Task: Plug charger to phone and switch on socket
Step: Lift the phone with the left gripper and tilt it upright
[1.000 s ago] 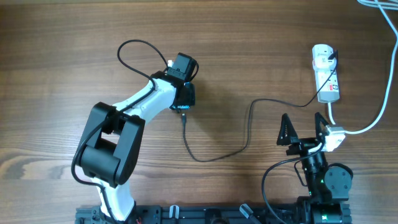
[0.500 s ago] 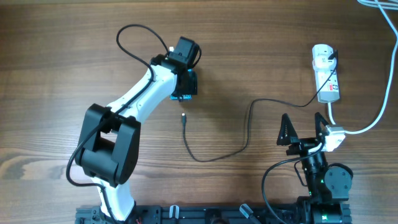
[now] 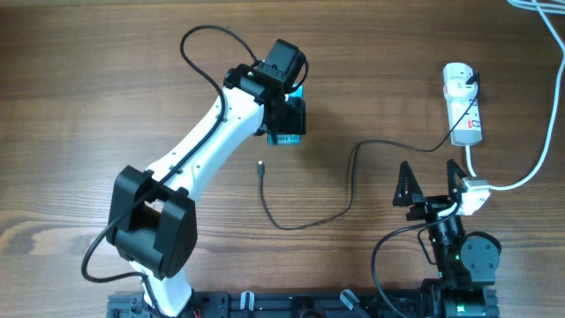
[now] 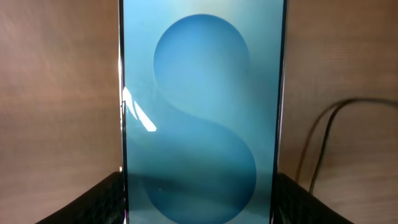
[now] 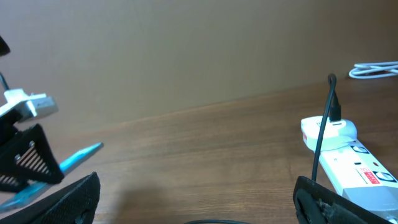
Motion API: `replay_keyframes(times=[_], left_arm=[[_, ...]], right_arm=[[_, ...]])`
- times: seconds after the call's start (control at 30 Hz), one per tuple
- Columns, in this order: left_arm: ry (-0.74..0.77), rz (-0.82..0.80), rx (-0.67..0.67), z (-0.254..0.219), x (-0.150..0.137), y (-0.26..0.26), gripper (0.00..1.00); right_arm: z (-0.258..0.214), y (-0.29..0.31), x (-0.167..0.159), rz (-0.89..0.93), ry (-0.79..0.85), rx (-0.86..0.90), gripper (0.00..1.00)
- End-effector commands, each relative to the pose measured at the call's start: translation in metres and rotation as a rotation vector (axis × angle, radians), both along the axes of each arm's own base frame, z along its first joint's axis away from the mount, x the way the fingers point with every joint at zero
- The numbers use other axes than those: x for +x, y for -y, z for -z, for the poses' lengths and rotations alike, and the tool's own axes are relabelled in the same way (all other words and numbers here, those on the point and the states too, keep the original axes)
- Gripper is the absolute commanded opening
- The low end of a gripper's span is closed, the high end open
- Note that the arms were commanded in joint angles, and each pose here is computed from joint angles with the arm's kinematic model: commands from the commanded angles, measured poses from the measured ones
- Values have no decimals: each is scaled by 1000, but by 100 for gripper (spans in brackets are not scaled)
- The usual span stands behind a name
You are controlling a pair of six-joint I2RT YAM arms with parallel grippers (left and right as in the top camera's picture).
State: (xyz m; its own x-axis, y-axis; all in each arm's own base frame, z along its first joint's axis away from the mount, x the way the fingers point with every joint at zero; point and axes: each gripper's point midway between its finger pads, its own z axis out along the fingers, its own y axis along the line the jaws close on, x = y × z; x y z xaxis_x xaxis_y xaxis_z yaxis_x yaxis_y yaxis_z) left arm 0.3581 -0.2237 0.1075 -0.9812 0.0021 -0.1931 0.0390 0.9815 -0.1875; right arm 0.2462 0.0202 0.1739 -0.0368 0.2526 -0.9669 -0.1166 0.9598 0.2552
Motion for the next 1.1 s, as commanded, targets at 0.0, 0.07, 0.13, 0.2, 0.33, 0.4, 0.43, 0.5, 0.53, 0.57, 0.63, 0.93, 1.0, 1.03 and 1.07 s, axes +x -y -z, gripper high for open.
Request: replay_keyframes(times=[0.0, 0.07, 0.13, 0.2, 0.33, 0.4, 0.43, 0.5, 0.53, 0.57, 0.63, 0.93, 1.0, 1.03, 1.07], left_arm=[[-56, -85, -101, -17, -9, 9, 4], [-96, -73, -137, -17, -17, 15, 4], [-130, -68, -147, -17, -24, 16, 4], [-161, -69, -141, -16, -31, 14, 4], [-211, -68, -136, -15, -42, 12, 4], [-241, -67, -143, -15, -48, 13, 4], [-251, -67, -141, -15, -51, 12, 4], [-270, -72, -132, -14, -55, 10, 4], [-272, -72, -131, -14, -55, 10, 4], [-275, -72, -129, -14, -56, 10, 4], [-288, -88, -125, -14, -59, 9, 4], [-380, -201, -160, -17, -66, 4, 4], [-425, -229, -210, -21, -67, 3, 4], [-445, -265, -215, -21, -67, 0, 4], [-463, -304, -215, -22, -67, -4, 4]], right_arm=[[-3, 3, 0, 13, 13, 7, 100], [-3, 3, 0, 13, 13, 7, 100], [-3, 3, 0, 13, 13, 7, 100], [-3, 3, 0, 13, 13, 7, 100], [-3, 3, 0, 13, 13, 7, 99], [-3, 3, 0, 13, 13, 7, 100], [-3, 3, 0, 13, 13, 8, 100], [-3, 3, 0, 13, 13, 7, 100], [-3, 3, 0, 13, 13, 7, 100], [-3, 3, 0, 13, 13, 7, 100], [-3, 3, 0, 13, 13, 7, 100], [-3, 3, 0, 13, 13, 7, 100], [-3, 3, 0, 13, 13, 7, 100], [-3, 3, 0, 13, 13, 7, 100], [-3, 3, 0, 13, 13, 7, 100]])
